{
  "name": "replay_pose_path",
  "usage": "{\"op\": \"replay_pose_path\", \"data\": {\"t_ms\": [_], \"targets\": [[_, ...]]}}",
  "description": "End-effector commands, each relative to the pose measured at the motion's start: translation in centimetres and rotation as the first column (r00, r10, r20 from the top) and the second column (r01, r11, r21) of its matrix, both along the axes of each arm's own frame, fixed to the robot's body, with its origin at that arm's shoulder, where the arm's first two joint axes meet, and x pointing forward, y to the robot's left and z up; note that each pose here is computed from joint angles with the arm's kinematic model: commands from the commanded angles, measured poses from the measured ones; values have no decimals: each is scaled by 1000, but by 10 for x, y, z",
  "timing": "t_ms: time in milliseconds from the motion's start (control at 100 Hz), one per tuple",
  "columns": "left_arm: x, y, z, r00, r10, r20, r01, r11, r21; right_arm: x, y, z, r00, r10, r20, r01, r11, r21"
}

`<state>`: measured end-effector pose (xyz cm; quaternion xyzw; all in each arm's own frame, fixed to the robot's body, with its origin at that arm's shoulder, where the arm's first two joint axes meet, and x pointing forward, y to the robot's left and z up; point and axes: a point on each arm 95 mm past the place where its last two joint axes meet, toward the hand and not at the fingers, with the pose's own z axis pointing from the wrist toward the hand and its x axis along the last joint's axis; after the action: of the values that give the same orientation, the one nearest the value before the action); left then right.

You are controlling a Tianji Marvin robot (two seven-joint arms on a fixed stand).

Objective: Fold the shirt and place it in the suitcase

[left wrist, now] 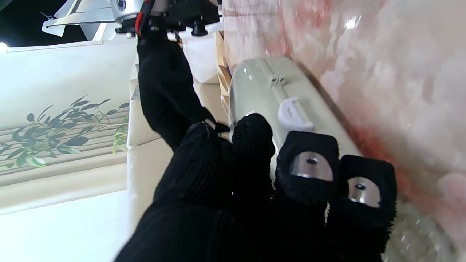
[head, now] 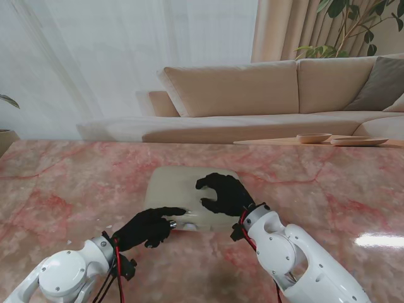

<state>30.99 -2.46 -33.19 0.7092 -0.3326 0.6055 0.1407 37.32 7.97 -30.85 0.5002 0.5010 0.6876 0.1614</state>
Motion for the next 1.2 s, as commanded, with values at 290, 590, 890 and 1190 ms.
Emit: {"op": "replay_pose_path", "data": {"t_ms": [290,590,890,1190], "targets": [[14,9,42,969,144,203,-148,989,5,-4,-19,30,988,-113,102,105,991,88],[23,20,64,908,227,351,-268,961,73,-3,-49,47,960,-224,168,206,971,119],[34,29,67,814,336,473,-430,897,102,-5,-80,50,922,-340,188,315,937,149],[42,32,54,759,418,499,-533,839,109,-6,-98,39,906,-397,148,370,911,180]]}}
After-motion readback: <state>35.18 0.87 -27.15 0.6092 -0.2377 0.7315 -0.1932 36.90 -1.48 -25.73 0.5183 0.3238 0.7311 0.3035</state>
